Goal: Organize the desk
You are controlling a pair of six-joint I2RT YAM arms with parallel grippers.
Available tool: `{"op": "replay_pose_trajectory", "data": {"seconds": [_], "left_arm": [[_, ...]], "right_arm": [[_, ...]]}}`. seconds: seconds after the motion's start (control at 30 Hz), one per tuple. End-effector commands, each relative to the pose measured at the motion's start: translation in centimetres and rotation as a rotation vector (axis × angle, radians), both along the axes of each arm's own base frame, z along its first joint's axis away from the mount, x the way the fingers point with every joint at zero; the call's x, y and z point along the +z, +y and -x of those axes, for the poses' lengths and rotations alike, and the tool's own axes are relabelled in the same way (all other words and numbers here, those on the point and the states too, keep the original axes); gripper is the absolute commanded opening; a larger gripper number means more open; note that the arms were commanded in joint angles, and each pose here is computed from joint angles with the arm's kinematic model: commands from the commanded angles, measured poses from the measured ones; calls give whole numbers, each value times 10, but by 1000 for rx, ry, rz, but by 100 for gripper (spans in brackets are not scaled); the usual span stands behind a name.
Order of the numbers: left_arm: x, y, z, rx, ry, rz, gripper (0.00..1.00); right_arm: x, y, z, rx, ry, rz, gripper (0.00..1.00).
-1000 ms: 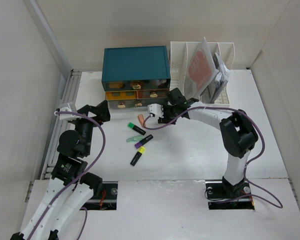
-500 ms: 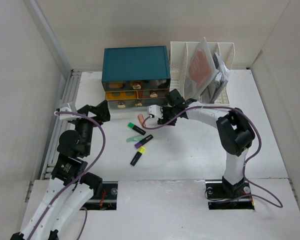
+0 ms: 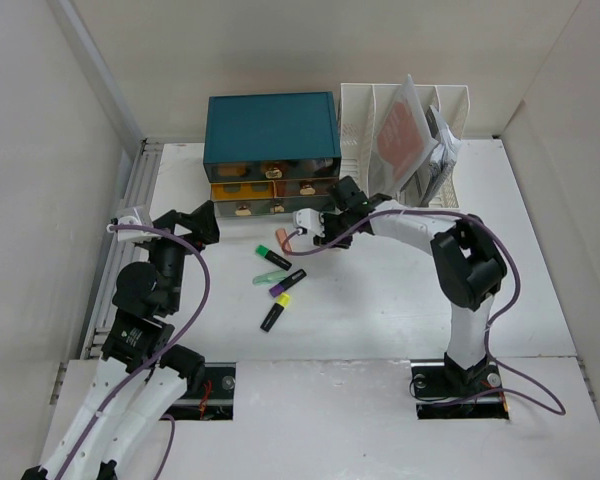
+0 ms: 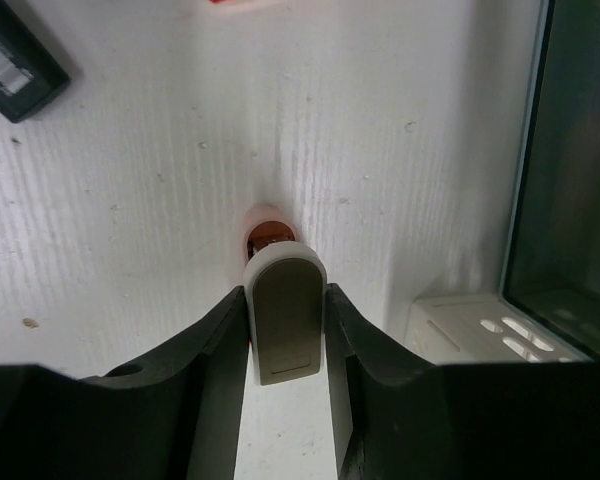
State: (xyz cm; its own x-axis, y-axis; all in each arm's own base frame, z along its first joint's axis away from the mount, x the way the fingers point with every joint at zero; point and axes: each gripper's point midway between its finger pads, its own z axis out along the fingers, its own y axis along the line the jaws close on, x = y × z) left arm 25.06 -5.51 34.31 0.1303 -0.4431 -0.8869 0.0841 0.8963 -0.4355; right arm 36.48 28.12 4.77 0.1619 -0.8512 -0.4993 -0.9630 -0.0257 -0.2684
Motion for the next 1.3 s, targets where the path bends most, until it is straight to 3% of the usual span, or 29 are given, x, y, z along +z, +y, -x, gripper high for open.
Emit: {"op": "replay_pose_trajectory", "data": {"seconds": [0.0,0.2,0.43,0.67,1.27], "left_arm": [[12,5,3,19,-41,11,86],[15,8,5,28,-50,18,86],[12,7,3,30,-42,5,86],[10,8,1,39,-33,2,86],[3,11,-4,69,-4,-15,86]], "right_arm": [[62,26,5,43,-62,-114,2],[176,81,18,135,-200,-292,3],[237,119,-5,114,-280,-420,3],[248,145,-32,57,-387,-451,3],[232,181,-40,55,-446,-450,3]]}}
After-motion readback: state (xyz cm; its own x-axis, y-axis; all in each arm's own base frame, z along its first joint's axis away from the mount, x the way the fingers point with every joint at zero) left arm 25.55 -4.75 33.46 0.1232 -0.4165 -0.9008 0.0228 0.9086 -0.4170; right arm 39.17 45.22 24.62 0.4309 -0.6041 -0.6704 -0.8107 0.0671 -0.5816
